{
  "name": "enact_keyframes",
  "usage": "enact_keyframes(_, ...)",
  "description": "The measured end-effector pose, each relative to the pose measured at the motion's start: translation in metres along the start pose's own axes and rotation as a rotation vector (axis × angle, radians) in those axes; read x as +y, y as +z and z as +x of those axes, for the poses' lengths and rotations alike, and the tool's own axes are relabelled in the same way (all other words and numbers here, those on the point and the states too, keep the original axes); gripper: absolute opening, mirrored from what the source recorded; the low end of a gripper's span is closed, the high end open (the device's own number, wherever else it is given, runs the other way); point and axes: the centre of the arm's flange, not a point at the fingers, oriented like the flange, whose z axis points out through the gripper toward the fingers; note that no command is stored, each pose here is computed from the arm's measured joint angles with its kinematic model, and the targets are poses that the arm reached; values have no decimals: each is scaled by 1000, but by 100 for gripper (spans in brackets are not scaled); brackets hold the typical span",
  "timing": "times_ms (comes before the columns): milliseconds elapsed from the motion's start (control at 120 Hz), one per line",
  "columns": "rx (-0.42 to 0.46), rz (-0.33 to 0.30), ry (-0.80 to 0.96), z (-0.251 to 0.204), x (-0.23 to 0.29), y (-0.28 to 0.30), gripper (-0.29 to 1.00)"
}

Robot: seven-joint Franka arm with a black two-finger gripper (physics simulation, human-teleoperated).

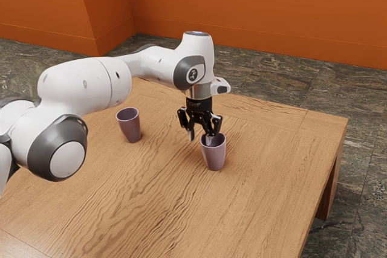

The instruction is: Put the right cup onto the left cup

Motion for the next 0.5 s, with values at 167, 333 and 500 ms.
enact_keyframes(167,0,-2,3,0,3,1,25)
enact_keyframes(333,5,-3,3,1,4,-1,17)
enact_keyframes(500,1,-2,2,1,4,2,8)
